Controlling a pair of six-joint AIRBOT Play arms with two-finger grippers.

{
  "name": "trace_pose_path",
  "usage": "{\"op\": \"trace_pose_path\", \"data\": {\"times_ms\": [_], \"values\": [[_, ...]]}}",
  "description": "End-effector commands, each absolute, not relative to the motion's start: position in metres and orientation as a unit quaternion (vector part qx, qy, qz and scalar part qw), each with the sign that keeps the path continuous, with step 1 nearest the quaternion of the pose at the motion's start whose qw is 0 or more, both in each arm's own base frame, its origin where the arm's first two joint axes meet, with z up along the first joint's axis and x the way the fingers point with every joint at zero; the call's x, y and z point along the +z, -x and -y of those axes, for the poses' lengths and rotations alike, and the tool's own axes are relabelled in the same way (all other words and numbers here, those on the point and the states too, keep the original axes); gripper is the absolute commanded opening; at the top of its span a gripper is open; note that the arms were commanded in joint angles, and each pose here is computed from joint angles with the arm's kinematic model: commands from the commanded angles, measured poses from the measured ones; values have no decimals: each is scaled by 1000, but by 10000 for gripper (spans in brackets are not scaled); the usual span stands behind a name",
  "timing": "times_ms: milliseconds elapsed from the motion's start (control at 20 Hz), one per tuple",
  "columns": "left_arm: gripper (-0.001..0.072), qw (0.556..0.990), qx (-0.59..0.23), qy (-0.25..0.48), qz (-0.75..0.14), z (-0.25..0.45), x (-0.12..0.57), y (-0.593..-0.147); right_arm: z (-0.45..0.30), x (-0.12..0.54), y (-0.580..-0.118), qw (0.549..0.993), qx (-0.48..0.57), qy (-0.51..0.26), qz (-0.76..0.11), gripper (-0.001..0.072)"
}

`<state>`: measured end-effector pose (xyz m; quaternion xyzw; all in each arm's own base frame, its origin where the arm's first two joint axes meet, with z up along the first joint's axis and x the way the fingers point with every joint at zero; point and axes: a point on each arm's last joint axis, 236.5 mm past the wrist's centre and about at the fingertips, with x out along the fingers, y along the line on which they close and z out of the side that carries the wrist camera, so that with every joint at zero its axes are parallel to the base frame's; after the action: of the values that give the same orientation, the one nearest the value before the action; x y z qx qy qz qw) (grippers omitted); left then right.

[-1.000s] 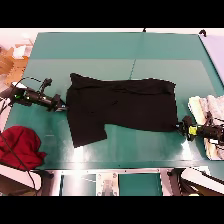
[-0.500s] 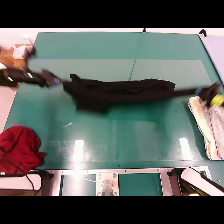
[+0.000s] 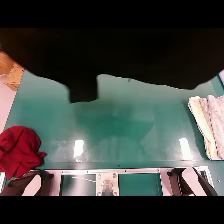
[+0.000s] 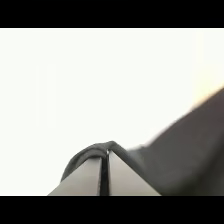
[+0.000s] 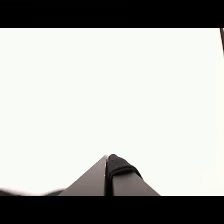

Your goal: Fold the shirts.

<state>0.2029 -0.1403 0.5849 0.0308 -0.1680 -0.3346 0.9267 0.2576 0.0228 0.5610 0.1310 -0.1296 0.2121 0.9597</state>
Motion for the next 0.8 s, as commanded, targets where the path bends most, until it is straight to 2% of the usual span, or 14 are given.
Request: {"op": "trace_pose_path", "data": {"times_ms": [0, 150, 250, 450, 550, 750], "values": [[25, 939, -233, -68, 243, 124, 623, -135, -62, 597, -221, 961, 206, -58, 175, 17], [25, 966, -185, -63, 168, 101, 592, -166, -50, 578, -233, 973, 178, -53, 138, 17], [25, 975, -181, -47, 117, 91, 563, -197, -39, 560, -244, 975, 178, -70, 110, 18], [25, 976, -209, 7, -52, 74, 449, -299, -9, 499, -289, 964, 203, -164, 48, 18], [25, 962, -237, 49, -129, 71, 383, -350, 9, 428, -339, 955, 192, -226, -20, 18], [26, 916, -282, 137, -250, 64, 242, -449, 25, 230, -440, 915, 127, -342, -173, 18]]}}
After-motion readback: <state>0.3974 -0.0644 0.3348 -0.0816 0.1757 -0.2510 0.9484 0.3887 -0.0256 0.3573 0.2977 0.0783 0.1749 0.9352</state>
